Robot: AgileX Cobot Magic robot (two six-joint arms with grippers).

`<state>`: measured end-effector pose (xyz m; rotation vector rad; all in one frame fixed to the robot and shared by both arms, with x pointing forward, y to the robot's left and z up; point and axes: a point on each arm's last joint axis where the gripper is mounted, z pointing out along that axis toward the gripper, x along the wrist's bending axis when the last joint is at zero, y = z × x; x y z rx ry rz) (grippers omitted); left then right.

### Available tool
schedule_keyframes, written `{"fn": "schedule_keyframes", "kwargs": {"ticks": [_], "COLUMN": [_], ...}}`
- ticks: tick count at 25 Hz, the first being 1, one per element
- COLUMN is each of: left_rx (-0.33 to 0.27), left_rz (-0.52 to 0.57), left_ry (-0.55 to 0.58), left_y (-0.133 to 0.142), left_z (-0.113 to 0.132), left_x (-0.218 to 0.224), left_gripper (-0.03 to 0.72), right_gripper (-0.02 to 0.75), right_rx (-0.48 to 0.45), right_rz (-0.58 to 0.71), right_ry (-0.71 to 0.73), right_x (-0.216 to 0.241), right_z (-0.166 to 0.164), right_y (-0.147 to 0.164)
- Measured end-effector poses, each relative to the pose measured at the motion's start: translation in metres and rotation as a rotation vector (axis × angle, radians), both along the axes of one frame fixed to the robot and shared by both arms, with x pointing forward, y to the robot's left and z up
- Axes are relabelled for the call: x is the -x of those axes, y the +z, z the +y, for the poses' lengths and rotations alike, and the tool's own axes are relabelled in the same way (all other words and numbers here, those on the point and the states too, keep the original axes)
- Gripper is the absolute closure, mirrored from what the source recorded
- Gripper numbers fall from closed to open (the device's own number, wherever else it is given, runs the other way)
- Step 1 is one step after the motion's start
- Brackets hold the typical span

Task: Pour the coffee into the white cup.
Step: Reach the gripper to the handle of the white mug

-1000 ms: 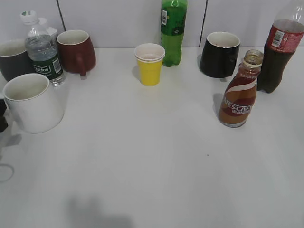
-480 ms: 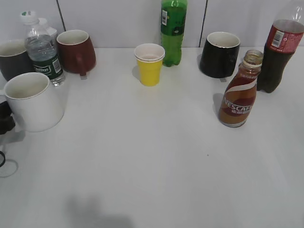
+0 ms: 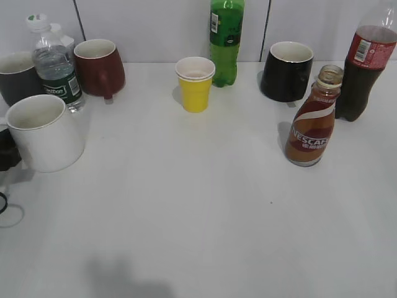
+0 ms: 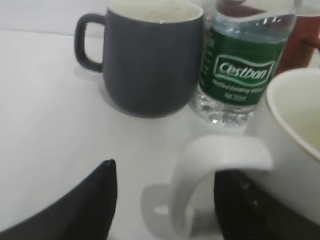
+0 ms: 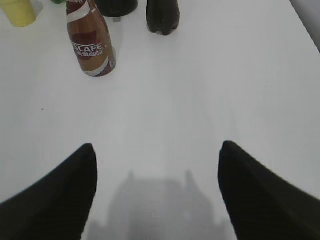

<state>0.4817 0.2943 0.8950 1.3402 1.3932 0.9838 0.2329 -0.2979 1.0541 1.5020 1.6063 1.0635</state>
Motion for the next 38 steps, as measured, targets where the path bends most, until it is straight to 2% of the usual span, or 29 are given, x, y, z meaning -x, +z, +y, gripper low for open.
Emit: {"fn": "schedule_keyframes", "kwargs": {"ticks": [10,21,27,33,38], "left_rx": [-0.003,-0.017,-0.022,-0.011,-0.011], "left_rz": [-0.055,-0.031,0.005,-0.059,-0.080], "left_ry": [-0.139,-0.161,-0.190,-0.222,-0.246], "left_y": [0.009,0.010,-0.001,-0.007,-0.009], "left_z": [0.006,0.007,0.005,0.004,0.003], "left_x": [-0.017,-0.027,-0.035,-0.055,-0.061], "left_gripper": [0.221,0.286,0.314,0.407,0.565], "right_gripper": [0.150,0.150,0.150,0.150,0.150], "right_rx": [0.000,0.000,0.000,0.000,0.000], "right_rz": [0.000,0.000,0.000,0.000,0.000], "right_ry": [0.000,0.000,0.000,0.000,0.000], "right_x": [0.000,0.000,0.000,0.000,0.000], "right_z": [0.000,0.000,0.000,0.000,0.000], "right_y": [0.000,0.000,0.000,0.000,0.000]}}
